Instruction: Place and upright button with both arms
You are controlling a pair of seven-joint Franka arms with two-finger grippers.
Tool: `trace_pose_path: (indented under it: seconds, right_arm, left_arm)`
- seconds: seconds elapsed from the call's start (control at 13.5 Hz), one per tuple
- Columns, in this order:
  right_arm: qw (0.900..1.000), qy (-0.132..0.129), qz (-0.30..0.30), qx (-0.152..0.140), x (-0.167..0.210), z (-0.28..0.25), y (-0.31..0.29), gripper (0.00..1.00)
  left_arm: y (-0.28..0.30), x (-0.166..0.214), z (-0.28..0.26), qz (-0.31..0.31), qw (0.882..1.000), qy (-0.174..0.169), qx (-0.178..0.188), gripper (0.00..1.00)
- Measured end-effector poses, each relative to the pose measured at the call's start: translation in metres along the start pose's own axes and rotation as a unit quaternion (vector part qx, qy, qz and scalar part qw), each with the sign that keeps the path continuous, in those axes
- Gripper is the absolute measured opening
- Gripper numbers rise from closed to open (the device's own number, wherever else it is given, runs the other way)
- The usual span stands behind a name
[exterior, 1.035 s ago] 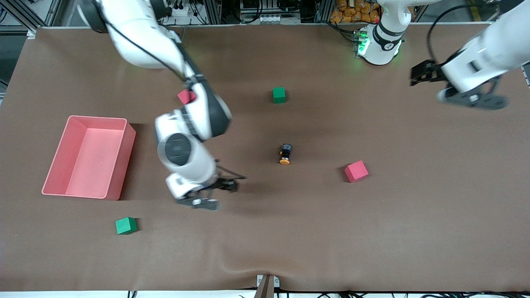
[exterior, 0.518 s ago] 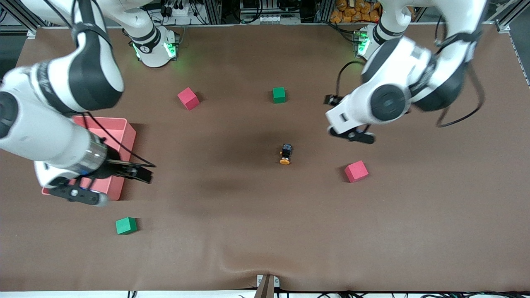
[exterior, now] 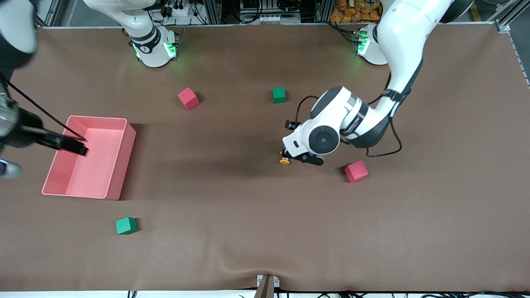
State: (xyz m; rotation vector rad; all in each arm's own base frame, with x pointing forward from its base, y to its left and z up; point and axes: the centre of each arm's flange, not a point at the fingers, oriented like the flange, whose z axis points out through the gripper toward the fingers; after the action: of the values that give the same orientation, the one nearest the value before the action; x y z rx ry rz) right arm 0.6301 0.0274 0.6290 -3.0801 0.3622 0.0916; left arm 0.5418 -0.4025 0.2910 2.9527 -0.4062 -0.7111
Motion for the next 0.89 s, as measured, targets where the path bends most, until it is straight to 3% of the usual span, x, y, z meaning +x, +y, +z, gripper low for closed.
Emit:
trace_pose_path:
  seconds: [0.15, 0.44, 0.89]
  right_arm:
    - [1.0, 0.007, -0.021, 0.003, -0.019, -0.029, 0.023, 1.0]
    - [0.999, 0.029, -0.016, 0.011, -0.061, -0.049, 0.031, 1.0]
    - [1.0, 0.028, 0.001, 0.01, -0.096, -0.028, 0.009, 1.0]
  left_arm:
    - [0.009, 0.018, 0.023, 0.001, 1.0, 0.012, 0.003, 1.0]
    - [0.038, 0.036, 0.061, 0.005, 0.998, 0.027, 0.052, 1.0]
    - [0.037, 0.059, 0.072, 0.0, 0.998, 0.049, 0.042, 1.0]
